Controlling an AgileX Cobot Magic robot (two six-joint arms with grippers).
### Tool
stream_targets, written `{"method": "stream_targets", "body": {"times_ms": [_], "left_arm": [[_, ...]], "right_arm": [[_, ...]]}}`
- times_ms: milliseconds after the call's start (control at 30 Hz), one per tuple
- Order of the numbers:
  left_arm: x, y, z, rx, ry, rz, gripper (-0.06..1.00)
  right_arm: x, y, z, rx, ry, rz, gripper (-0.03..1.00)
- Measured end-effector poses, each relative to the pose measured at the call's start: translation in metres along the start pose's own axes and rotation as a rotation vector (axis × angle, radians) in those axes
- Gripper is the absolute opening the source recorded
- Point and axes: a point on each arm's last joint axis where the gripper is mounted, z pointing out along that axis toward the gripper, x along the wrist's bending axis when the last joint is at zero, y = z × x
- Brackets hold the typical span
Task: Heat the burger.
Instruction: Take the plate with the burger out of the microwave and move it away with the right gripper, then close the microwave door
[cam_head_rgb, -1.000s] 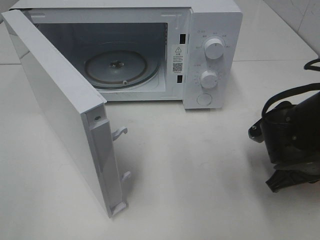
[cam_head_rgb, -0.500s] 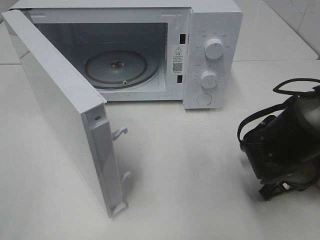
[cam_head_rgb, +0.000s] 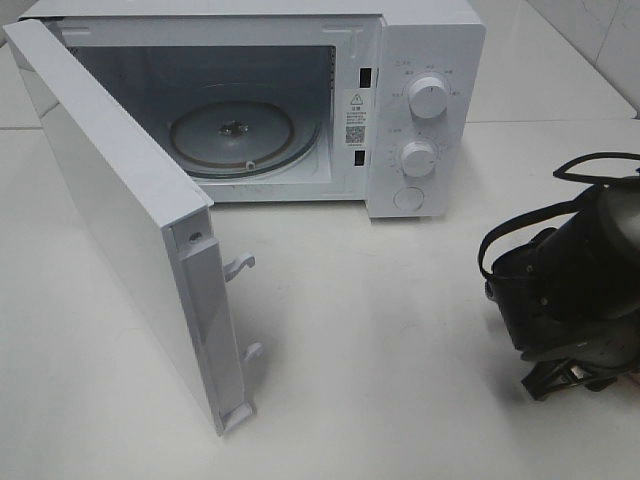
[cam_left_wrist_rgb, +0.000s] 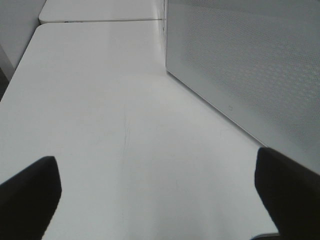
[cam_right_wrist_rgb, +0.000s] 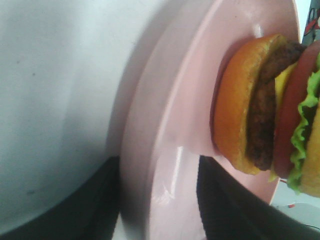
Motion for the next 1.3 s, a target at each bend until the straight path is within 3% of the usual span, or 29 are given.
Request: {"method": "stream_targets", "body": {"times_ms": [333, 533, 700, 867, 933, 1067, 1300], "left_arm": [[0.0, 0.0, 0.0, 0.0, 0.0, 0.0, 0.97], [0.0, 0.0, 0.0, 0.0, 0.0, 0.0, 0.97], [0.0, 0.0, 0.0, 0.0, 0.0, 0.0, 0.97], [0.0, 0.0, 0.0, 0.0, 0.0, 0.0, 0.97], [0.0, 0.0, 0.0, 0.0, 0.0, 0.0, 0.97], [0.0, 0.0, 0.0, 0.0, 0.0, 0.0, 0.97], [0.0, 0.0, 0.0, 0.0, 0.0, 0.0, 0.97]], "right_arm": [[-0.029, -0.002, -0.037, -0.06, 0.179, 0.061, 0.51], [-0.052, -0.006, -0.069, -0.19, 0.378, 0.118, 0.51], [-0.067, -0.012, -0.086, -0.266, 0.464, 0.119, 0.51], [-0.077, -0.024, -0.102, -0.314, 0.57, 0.064, 0.59], [-0.083, -0.033, -0.111, -0.353, 0.633, 0.019, 0.68], [-0.09, -0.045, -0.12, -0.363, 0.694, -0.011, 0.77], [-0.108, -0.069, -0.127, -0.346, 0.72, -0.03, 0.79]]}}
